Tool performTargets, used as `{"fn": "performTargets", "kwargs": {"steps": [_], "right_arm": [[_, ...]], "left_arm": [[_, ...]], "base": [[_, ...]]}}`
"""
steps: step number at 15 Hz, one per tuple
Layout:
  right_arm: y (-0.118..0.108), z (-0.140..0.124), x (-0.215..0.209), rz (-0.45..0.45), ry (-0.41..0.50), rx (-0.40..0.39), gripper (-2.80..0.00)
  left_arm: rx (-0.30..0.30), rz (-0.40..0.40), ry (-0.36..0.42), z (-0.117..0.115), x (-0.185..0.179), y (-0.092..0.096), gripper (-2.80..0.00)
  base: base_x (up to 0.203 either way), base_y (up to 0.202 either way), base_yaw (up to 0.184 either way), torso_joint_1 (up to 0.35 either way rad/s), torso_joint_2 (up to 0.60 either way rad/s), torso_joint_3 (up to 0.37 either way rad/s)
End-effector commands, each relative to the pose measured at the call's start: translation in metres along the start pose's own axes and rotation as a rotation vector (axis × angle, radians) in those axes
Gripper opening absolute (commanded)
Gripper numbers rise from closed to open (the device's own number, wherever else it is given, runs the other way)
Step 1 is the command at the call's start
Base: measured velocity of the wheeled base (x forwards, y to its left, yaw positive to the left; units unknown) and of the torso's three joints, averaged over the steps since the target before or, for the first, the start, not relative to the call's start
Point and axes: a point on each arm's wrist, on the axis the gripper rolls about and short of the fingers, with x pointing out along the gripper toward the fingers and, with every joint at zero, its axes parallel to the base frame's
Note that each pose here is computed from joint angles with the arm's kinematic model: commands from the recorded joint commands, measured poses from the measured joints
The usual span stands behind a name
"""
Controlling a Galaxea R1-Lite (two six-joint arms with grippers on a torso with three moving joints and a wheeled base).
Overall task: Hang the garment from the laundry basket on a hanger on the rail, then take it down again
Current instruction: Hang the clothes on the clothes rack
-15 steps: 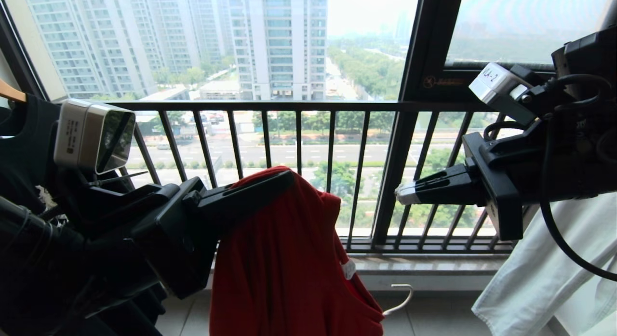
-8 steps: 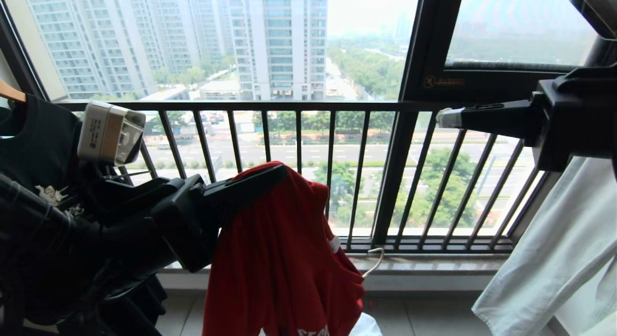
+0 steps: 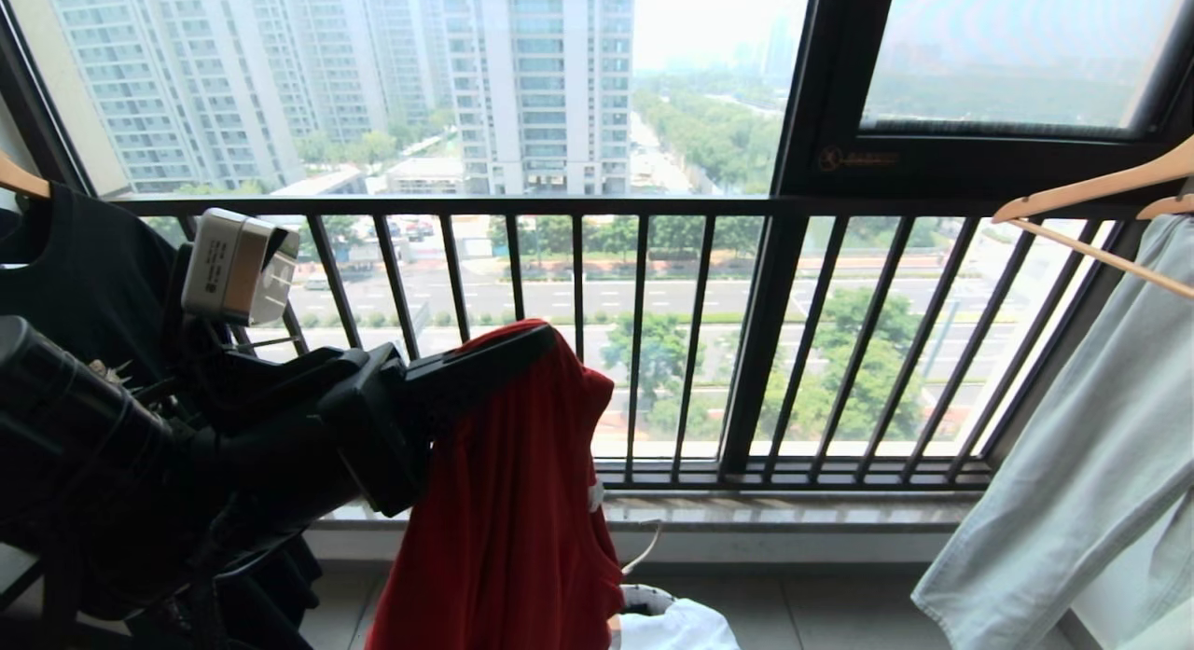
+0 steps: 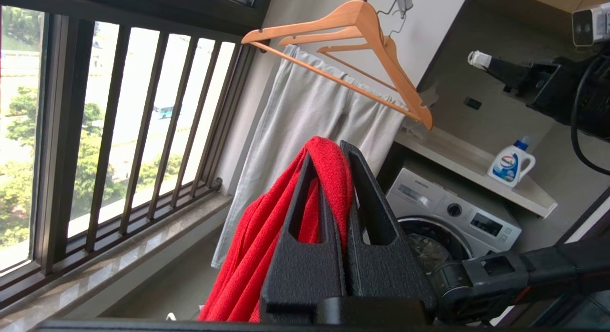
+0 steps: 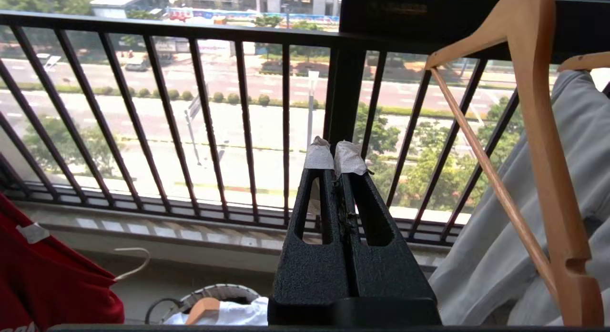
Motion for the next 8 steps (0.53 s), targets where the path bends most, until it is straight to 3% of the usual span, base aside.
{"fn": "performTargets", "kwargs": {"steps": [1, 4, 8], "right_arm": [[-0.002, -0.040, -0.065, -0.172, -0.076, -0.002, -2.80], [0.003, -0.096, -0.086, -0.268, -0.032, -0.017, -2.80], [0.004, -0.180, -0.092, -0.231, 0.044, -0.048, -2.80]], "left_arm": [[0.000, -0.006, -0.003, 0.000, 0.001, 0.000, -2.80], [0.015, -0.014, -0.025, 0.006, -0.002, -0.004, -2.80], [0.027, -0.023, -0.040, 0.010, -0.004, -0.008, -2.80]], "base": [[0.000, 0.000, 0.000, 0.000, 0.00, 0.000], [0.000, 0.000, 0.000, 0.000, 0.00, 0.000], [0.000, 0.000, 0.000, 0.000, 0.00, 0.000]]}}
